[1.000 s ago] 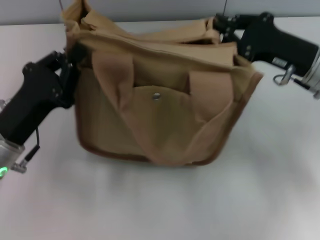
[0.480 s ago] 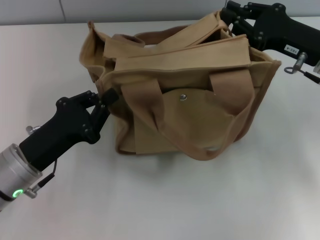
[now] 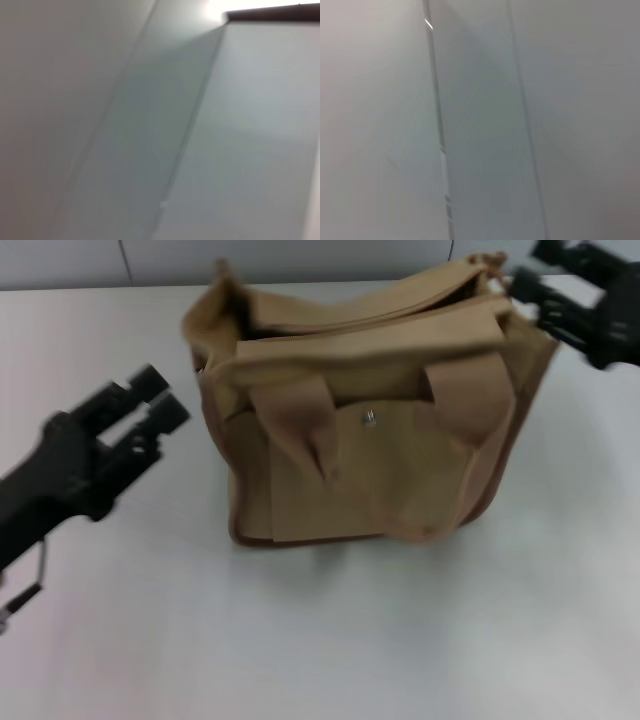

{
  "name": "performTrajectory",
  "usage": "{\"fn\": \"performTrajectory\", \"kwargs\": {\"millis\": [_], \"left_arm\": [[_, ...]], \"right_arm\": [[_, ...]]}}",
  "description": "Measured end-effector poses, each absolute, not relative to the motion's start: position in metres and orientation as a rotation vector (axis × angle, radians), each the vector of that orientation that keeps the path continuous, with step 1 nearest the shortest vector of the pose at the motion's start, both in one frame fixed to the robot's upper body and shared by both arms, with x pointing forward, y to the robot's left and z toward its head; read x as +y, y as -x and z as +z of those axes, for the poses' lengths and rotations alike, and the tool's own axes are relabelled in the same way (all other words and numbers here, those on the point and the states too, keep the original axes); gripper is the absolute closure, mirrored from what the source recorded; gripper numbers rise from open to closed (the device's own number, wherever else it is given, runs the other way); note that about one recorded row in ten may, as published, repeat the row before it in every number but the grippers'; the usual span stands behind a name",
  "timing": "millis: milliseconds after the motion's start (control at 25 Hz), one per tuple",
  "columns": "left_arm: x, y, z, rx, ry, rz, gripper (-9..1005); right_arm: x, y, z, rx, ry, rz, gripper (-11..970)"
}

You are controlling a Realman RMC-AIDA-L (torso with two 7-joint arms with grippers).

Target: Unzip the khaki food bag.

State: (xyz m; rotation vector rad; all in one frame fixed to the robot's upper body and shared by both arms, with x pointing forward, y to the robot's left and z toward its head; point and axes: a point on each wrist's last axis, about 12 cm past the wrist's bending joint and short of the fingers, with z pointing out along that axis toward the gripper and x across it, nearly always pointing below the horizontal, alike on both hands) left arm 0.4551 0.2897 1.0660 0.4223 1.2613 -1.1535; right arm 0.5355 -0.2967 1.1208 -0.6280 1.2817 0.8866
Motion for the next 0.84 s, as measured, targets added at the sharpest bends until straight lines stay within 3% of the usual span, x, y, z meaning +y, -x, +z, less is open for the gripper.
{"fn": "performTrajectory", "kwargs": {"millis": [240, 360, 520, 840], "left_arm": [[0.308, -0.454, 1.088, 1.292, -0.717, -1.313, 438], [0.306, -0.451, 1.091, 1.342, -0.946, -1.377, 331], [0.305, -0.45, 1.09, 1.355, -1.014, -1.383, 212], [0.303, -0.451, 1.09, 1.355, -1.044, -1.385, 212]], "right_arm": [[-0.31, -0.485, 1.136, 1.177, 0.913, 1.092, 428], [-0.301, -0.464, 1.126, 1.22, 1.12, 1.265, 240], [-0.289, -0.46, 1.113, 1.278, 1.165, 1.314, 240], [-0.267, -0.463, 1.093, 1.361, 1.171, 1.381, 240]]}}
